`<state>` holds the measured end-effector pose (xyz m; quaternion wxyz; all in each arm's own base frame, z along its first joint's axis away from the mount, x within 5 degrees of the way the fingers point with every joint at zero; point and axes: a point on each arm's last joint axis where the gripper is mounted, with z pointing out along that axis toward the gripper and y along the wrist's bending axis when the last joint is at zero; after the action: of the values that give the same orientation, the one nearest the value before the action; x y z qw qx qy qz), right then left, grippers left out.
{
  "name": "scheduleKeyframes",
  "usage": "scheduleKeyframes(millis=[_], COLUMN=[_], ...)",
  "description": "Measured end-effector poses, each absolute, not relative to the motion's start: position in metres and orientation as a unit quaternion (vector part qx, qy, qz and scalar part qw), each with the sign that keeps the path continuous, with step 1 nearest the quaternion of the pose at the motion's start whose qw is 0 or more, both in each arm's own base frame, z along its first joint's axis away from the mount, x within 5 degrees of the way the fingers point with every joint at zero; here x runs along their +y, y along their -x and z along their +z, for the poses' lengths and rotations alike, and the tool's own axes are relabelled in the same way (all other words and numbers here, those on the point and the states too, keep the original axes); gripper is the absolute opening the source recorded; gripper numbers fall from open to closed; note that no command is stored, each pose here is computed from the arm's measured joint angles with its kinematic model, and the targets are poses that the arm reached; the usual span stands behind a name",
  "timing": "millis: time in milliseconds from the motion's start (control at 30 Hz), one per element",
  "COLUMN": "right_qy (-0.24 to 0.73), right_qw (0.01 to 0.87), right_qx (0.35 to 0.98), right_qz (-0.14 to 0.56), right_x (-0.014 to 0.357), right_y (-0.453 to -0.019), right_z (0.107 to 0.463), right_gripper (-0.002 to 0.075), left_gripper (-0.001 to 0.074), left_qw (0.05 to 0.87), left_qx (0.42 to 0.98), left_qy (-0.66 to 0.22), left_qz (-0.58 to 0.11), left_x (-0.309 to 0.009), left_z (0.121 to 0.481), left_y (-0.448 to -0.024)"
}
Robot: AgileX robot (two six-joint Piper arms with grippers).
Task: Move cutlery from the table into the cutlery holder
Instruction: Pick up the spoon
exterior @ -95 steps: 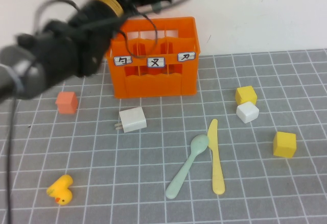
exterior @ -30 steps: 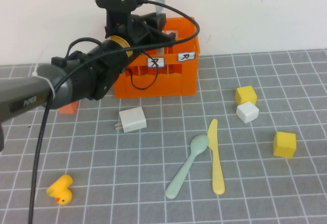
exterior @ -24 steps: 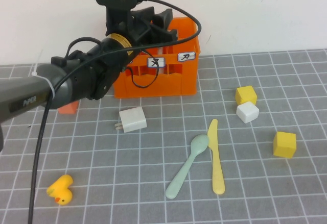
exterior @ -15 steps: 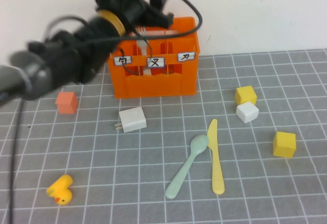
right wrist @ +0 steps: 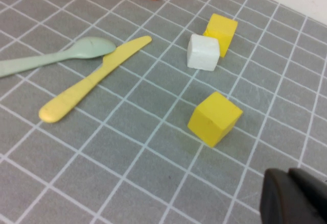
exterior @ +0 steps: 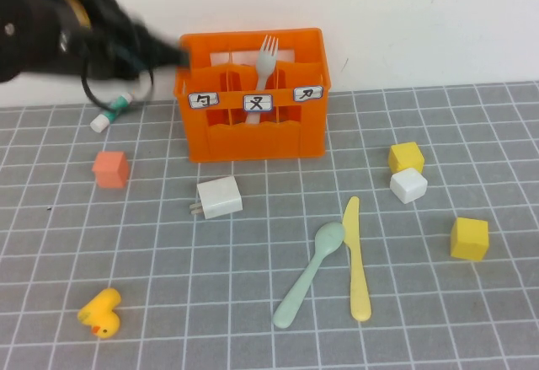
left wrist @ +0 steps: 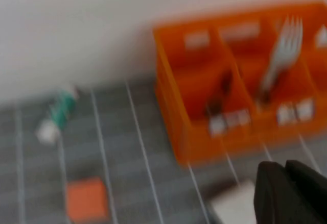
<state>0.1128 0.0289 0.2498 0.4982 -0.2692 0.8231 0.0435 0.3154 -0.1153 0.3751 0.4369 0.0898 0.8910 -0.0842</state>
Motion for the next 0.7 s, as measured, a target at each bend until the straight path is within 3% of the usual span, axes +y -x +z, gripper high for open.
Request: scheduleKeyframes(millis=[133,367,500,700], right_qy=[0.272,0.273,0.273,0.273], right_qw=[0.494,0.494,0.494,0.494], right_qx=[0.824,0.824,0.824,0.824], right_qz=[0.049,0.05,0.05,0.05], right_x=[0.03,0.03,0.03,0.03], right_y=[-0.112,-0.112,-0.112,-0.112], right_z=[0.249,0.249,0.249,0.249], right_gripper=[-0.0003,-0.0003,-0.0003,-0.0003], left_gripper=[0.0001,0.0001,0.0,0.003], left_qw=[0.315,0.227,0.209,0.18], left_qx=[0.925,0.911,0.902,0.91], left_qy=[-0.156,-0.224,-0.28,-0.332], left_qz=[-0.145,-0.261,-0.254,-0.169], left_x=[-0.129,-0.17,-0.202,-0.235], left_z=[0.336,0.287,0.268,0.229], left_y=[-0.297,-0.269,-0.261,-0.258])
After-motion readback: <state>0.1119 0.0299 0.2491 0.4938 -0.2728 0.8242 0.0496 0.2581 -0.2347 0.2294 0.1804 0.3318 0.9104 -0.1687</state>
